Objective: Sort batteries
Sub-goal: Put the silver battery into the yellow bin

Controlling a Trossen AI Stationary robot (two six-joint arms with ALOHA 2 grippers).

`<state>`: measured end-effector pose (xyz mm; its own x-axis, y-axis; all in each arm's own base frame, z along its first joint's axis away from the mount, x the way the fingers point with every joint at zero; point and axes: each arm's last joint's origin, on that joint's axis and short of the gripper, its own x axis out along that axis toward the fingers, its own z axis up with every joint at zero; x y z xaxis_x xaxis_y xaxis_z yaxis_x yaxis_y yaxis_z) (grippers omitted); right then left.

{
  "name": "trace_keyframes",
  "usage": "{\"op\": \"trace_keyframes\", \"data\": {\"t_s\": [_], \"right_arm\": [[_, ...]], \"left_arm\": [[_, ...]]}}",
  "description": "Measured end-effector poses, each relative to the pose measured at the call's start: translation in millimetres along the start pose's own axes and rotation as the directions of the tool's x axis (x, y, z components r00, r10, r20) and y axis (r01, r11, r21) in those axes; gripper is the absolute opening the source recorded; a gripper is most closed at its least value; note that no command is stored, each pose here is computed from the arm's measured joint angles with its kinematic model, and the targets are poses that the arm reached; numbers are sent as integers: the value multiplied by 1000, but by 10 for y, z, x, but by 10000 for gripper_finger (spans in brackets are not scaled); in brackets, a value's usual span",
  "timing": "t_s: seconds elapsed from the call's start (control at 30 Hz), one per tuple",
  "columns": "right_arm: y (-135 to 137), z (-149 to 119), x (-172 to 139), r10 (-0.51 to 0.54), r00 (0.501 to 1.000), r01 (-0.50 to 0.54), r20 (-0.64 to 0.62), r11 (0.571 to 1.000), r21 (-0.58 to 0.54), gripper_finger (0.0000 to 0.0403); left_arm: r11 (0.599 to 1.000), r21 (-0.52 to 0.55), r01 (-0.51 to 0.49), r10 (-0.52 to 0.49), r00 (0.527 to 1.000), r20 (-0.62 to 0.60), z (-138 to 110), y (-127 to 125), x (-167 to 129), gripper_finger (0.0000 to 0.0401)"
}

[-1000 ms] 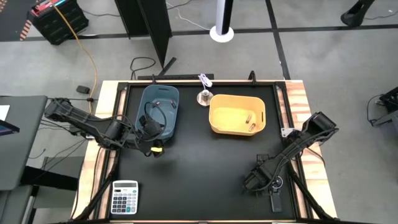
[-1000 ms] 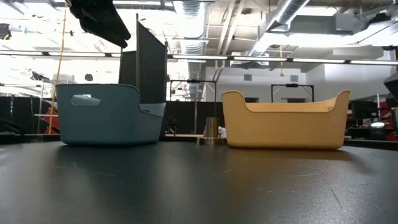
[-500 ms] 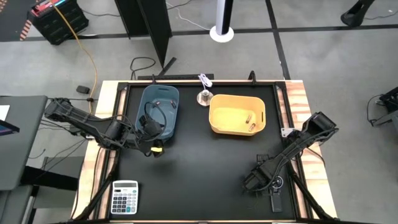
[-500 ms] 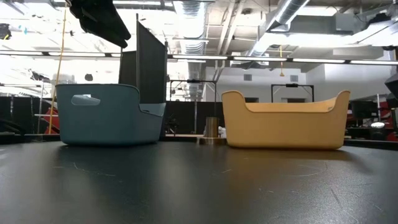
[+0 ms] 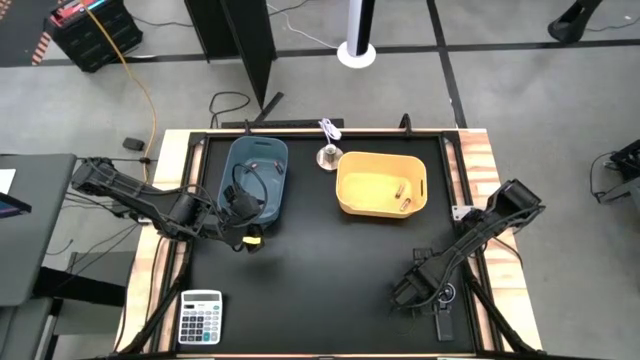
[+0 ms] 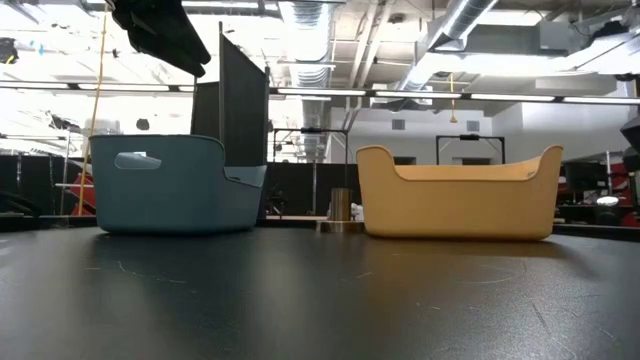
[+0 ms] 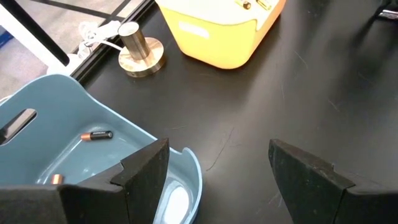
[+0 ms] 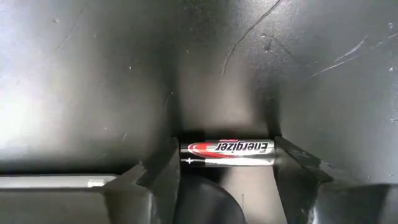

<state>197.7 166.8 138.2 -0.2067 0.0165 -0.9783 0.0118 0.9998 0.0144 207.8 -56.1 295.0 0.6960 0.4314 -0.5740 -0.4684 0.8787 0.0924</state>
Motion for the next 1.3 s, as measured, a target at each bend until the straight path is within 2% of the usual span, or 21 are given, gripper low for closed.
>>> {"op": "trace_keyframes", "data": {"t_s": [0.17, 0.63, 0.93, 1.3], "right_arm": [[0, 0, -1, 0, 1000, 0, 0, 1000, 0, 200], [19, 27, -42, -1, 1000, 1, 7, 1000, 3, 195], [72, 132, -178, 8, 995, -7, 95, 1000, -12, 194], [65, 281, -375, -23, 977, 37, 210, 997, -62, 194]], "left_arm": [[1000, -3, 2, -2, 1000, 4, 4, -3, 0, 272], [1000, -3, 3, -3, 1000, 4, 5, -3, 0, 272], [1000, 7, 3, -3, 1000, 4, 5, -2, -1, 272], [1000, -1, 3, -3, 1000, 4, 5, -2, -1, 272]]}}
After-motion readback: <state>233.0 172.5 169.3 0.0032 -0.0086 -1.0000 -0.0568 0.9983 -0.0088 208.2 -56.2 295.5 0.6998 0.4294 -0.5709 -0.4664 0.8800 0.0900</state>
